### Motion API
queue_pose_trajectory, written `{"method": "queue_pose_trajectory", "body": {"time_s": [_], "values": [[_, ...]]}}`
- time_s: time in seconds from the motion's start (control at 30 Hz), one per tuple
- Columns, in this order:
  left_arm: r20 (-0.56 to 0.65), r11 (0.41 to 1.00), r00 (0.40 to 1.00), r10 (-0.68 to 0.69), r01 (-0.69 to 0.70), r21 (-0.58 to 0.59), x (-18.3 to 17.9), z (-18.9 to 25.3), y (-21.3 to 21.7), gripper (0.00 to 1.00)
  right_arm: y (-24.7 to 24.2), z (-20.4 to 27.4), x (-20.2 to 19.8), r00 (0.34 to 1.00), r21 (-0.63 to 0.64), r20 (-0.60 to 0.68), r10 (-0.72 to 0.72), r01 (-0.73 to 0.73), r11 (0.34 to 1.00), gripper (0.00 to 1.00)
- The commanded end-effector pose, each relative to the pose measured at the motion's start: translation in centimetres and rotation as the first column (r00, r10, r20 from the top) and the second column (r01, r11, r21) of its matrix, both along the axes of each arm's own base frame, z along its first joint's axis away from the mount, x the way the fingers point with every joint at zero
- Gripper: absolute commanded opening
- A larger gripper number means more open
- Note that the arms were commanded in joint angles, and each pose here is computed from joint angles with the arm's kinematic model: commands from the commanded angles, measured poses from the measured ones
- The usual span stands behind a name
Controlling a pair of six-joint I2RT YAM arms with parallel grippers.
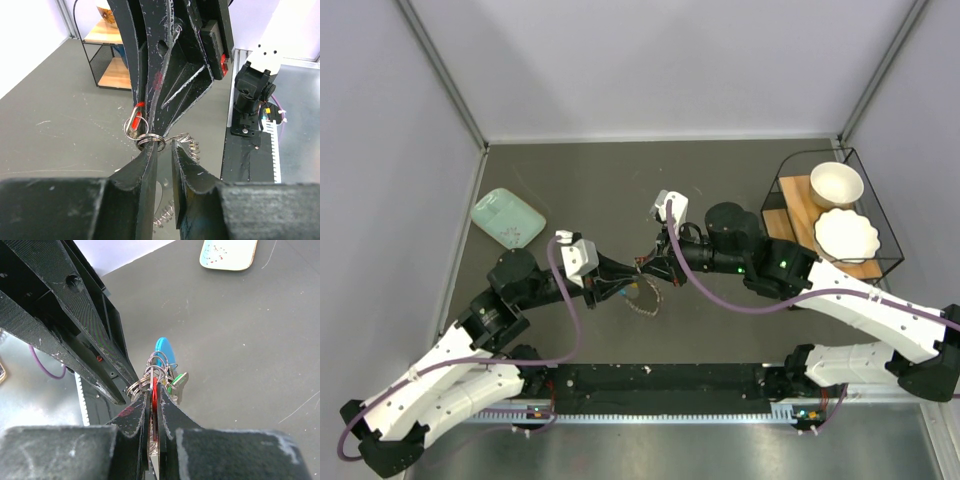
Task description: Remove the keys from the keyring
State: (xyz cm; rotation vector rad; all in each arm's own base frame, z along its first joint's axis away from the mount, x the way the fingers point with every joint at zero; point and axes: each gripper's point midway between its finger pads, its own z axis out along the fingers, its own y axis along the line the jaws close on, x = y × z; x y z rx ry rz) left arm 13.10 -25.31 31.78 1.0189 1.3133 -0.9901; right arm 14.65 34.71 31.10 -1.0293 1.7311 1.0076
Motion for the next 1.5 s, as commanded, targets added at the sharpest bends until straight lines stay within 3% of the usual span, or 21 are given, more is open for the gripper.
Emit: {"method": "queue_pose_trajectory", "body": {"time_s": [0.0,0.23,0.47,0.57,0.73,1.13,1.3,1.47], "values": [[0.012,0.999,1.0,-0.016,0.017,-0.032,-0.2,1.0,-0.2,0.23,0.5,4.9,0.7,0.998,0.137,0.061,-0.027,0.019,0.99,0.0],[-0.008,1.0,1.0,0.016,-0.016,-0.016,0.6,0.4,-0.4,0.21,0.6,4.9,0.9,0.998,0.135,0.057,-0.031,0.023,0.991,0.0],[-0.062,0.998,0.997,0.044,-0.046,-0.031,1.3,0.7,-0.7,0.12,0.7,4.3,0.9,0.999,0.125,0.045,-0.03,0.024,0.992,0.0],[-0.073,0.997,0.995,0.065,-0.067,-0.036,1.6,0.7,-0.6,0.01,0.6,4.2,0.8,0.998,0.123,0.047,-0.031,0.025,0.992,0.0],[-0.09,0.991,0.99,0.11,-0.116,-0.064,2.0,1.3,0.0,0.0,0.2,3.0,0.9,0.997,0.092,0.078,-0.024,0.016,0.996,0.0],[-0.178,0.985,0.972,0.151,-0.164,-0.061,2.6,1.9,0.0,0.0,-0.7,1.4,-0.2,0.956,0.016,0.274,0.108,-0.116,0.993,0.0],[-0.192,0.982,0.967,0.167,-0.18,-0.053,3.1,1.9,-0.1,0.0,-0.8,0.5,-1.2,0.898,-0.053,0.403,0.177,-0.17,0.984,0.0],[-0.214,0.98,0.962,0.168,-0.187,-0.07,3.2,2.3,-0.3,0.0,-0.6,-0.2,-0.7,0.879,-0.095,0.445,0.175,-0.148,0.984,0.0]]}}
